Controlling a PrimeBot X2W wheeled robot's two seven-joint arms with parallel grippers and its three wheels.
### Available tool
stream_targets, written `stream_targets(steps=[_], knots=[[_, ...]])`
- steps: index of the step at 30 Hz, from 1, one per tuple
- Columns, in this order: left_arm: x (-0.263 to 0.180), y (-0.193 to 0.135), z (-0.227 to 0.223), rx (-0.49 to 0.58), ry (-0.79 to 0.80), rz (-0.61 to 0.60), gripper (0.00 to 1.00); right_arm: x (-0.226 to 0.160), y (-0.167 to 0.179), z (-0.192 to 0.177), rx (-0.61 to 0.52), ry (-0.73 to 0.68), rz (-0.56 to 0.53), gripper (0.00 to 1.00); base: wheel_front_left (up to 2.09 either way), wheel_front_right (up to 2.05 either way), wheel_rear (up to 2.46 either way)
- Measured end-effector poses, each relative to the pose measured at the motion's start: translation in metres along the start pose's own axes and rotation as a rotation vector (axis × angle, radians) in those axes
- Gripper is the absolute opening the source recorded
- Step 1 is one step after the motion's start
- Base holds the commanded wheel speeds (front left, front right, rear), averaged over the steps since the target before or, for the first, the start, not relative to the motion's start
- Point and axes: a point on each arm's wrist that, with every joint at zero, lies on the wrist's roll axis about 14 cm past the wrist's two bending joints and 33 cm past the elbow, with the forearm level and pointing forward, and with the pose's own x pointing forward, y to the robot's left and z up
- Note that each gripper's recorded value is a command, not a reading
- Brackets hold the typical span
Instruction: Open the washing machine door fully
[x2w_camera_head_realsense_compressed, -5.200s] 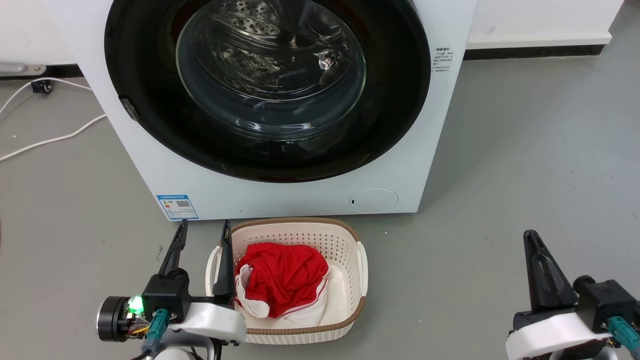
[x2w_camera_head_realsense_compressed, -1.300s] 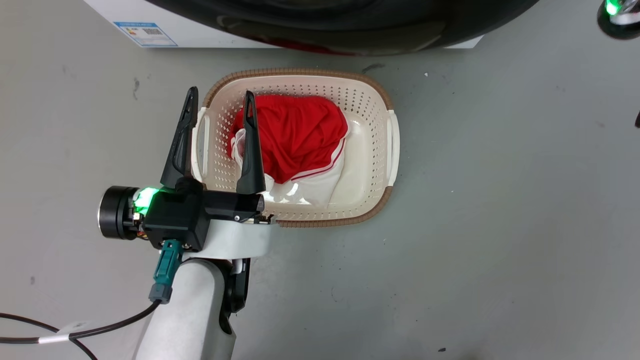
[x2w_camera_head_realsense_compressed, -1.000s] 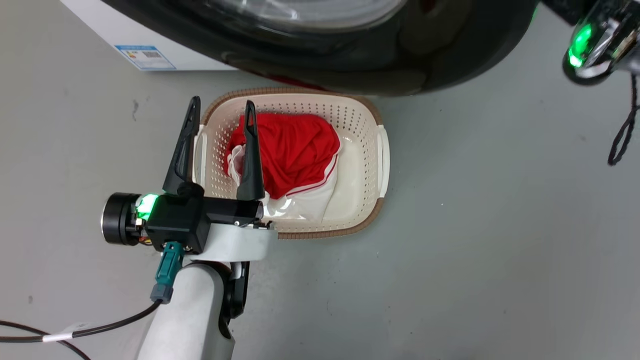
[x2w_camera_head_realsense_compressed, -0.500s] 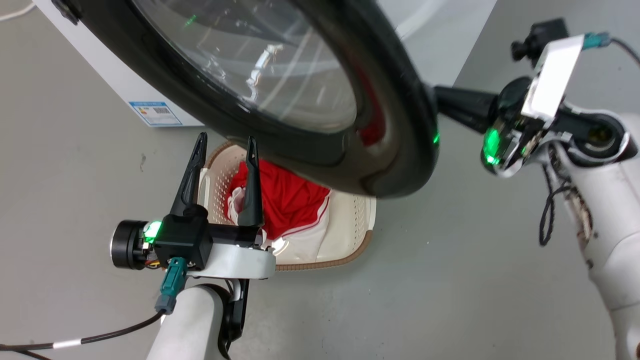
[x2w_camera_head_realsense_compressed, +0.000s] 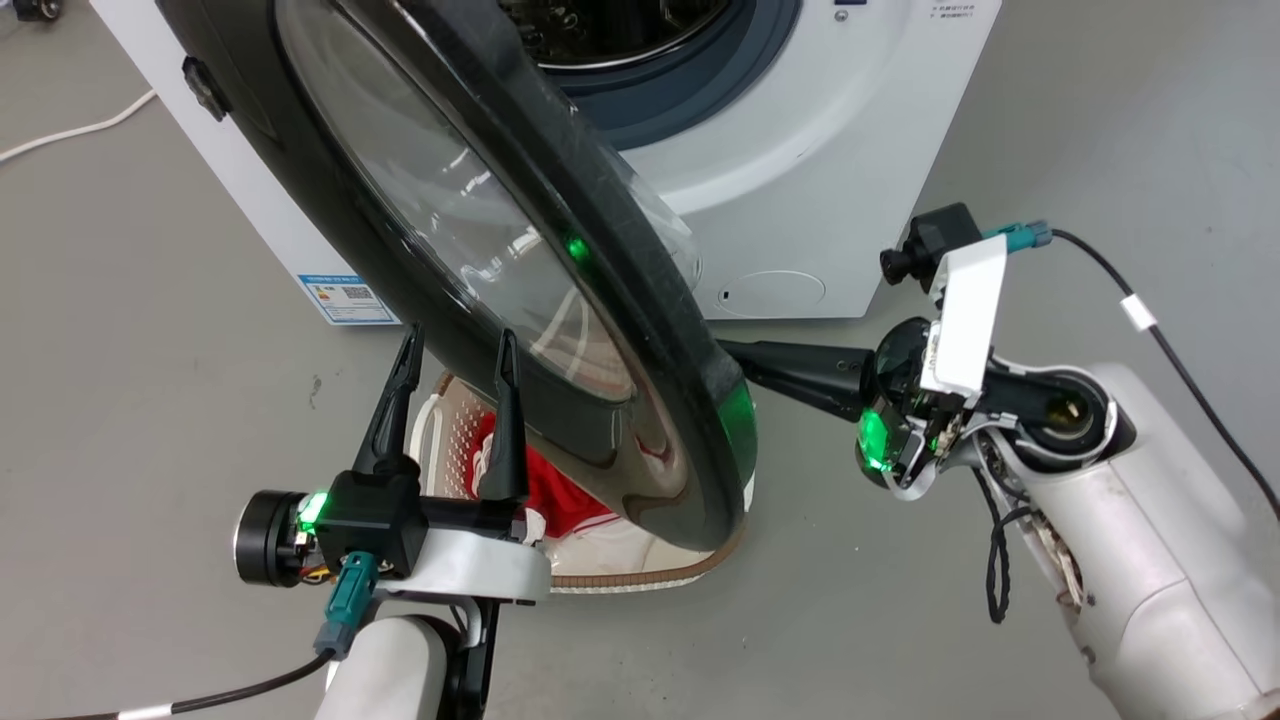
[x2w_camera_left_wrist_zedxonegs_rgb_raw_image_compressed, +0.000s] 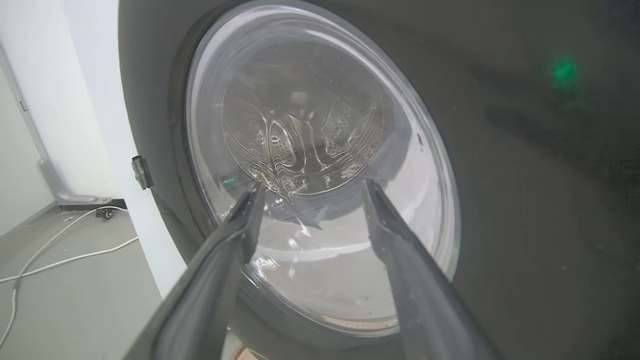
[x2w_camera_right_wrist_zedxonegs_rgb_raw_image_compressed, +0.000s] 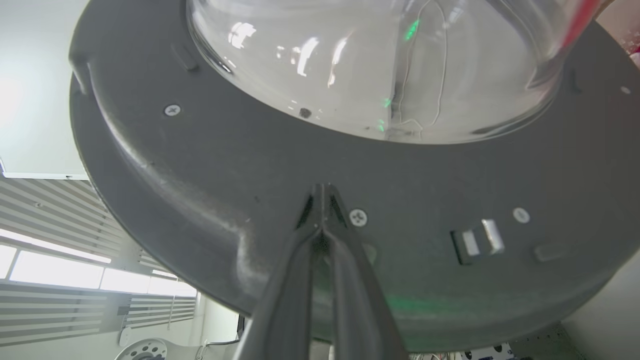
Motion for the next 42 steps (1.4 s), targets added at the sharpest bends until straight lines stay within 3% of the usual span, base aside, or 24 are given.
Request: stream_targets(steps=[6,10,15,21,30,31,32,33,42], knots=[[-0.009,0.007,0.004,0.001,0.000,0.023,1.00,0.006,0.002,-0.016,0.014,0.011,0.015,0.00,0.00,0.00,0.00],[-0.015,0.013,0.007,0.000,-0.004,0.045,1.00,0.006,0.007,-0.013,0.003,-0.057,0.030,0.00,0.00,0.00,0.00],[-0.023,0.020,0.010,0.001,-0.004,0.071,1.00,-0.012,0.016,0.020,-0.066,-0.316,0.033,0.00,0.00,0.00,0.00],[-0.032,0.027,0.012,0.003,0.000,0.094,1.00,-0.065,0.011,0.051,-0.130,-0.647,0.000,0.00,0.00,0.00,0.00],[-0.045,0.033,0.013,0.006,0.005,0.113,1.00,-0.160,-0.018,0.042,-0.094,-1.006,-0.065,0.00,0.00,0.00,0.00],[-0.047,0.033,0.013,0.005,0.007,0.112,1.00,-0.169,-0.022,0.039,-0.096,-1.037,-0.084,0.17,0.00,0.00,0.00],[-0.047,0.032,0.013,0.005,0.007,0.110,1.00,-0.177,-0.025,0.036,-0.090,-1.071,-0.090,0.55,0.00,0.00,0.00],[-0.047,0.032,0.013,0.006,0.006,0.110,1.00,-0.184,-0.027,0.033,-0.088,-1.096,-0.098,1.00,0.00,0.00,0.00],[-0.056,0.031,0.012,0.007,0.016,0.098,1.00,-0.233,-0.045,0.013,-0.272,-1.292,-0.295,1.00,0.00,0.00,0.00]])
